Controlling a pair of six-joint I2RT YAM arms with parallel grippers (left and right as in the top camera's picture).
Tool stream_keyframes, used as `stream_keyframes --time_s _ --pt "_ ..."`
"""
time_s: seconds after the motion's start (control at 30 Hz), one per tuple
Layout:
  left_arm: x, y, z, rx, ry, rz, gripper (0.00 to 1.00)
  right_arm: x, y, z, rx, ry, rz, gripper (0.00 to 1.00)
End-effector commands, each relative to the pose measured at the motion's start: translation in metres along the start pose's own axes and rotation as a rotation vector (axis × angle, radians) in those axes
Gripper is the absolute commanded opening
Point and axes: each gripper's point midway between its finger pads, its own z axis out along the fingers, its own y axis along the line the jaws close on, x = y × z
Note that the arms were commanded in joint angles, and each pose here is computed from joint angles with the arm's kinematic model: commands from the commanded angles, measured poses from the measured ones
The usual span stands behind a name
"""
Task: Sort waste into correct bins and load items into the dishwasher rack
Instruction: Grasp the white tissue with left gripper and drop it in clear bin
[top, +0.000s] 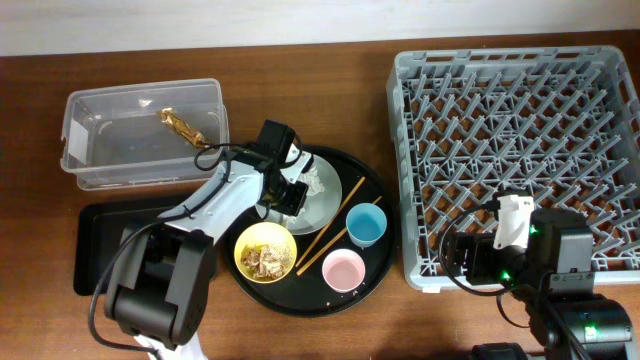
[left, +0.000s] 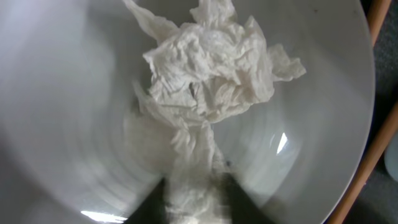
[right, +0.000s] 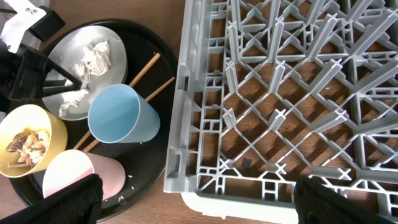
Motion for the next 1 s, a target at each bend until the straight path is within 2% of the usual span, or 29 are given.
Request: stream_keyframes --time_s 0.0,0.1,0.27,0.37,0.47,0.53,0.6,0.67,0.77,0.8,0.97 --pt "0.006 0.000 0.004 0.001 0.024 0.004 0.00 -0.003 0.003 -0.003 -0.009 -0.011 0.003 0.99" --pt "-0.002 0.016 -0.019 -0.103 0.000 0.003 0.00 -0.003 0.003 -0.003 -0.009 -0.010 0.003 0.99" --pt "-0.046 0.054 -0.118 -0.209 -0.284 -0.066 0.00 -0.003 0.003 -0.003 -0.009 -0.010 0.003 0.98" --pt "-0.067 0.120 -0.177 -0.314 -0.509 -0.189 0.00 -0.003 0.003 -0.003 -0.009 -0.010 0.003 0.99" --pt "-0.059 0.187 -0.192 -0.400 -0.569 -0.310 0.01 -0.002 0.003 -0.003 -0.008 -0.008 0.003 0.99" --pt "-0.053 0.214 -0.185 -0.423 -0.564 -0.359 0.16 -0.002 0.003 -0.003 -0.008 -0.008 0.003 0.99" --pt "-0.048 0.227 -0.173 -0.426 -0.540 -0.381 0.45 -0.002 0.003 -0.003 -0.008 -0.007 0.004 0.99" --pt "-0.051 0.228 -0.179 -0.432 -0.561 -0.379 0.53 -0.002 0.003 -0.003 -0.008 -0.007 0.004 0.99" --pt "-0.070 0.175 -0.179 -0.220 -0.603 -0.281 0.56 -0.002 0.003 -0.003 -0.008 -0.007 0.004 0.99" --pt "-0.073 0.151 -0.170 -0.144 -0.578 -0.243 0.57 -0.002 0.003 -0.003 -0.008 -0.007 0.004 0.99" --pt "-0.076 0.050 -0.092 -0.004 -0.378 -0.070 0.58 0.000 0.002 -0.003 -0.008 -0.001 0.005 0.98"
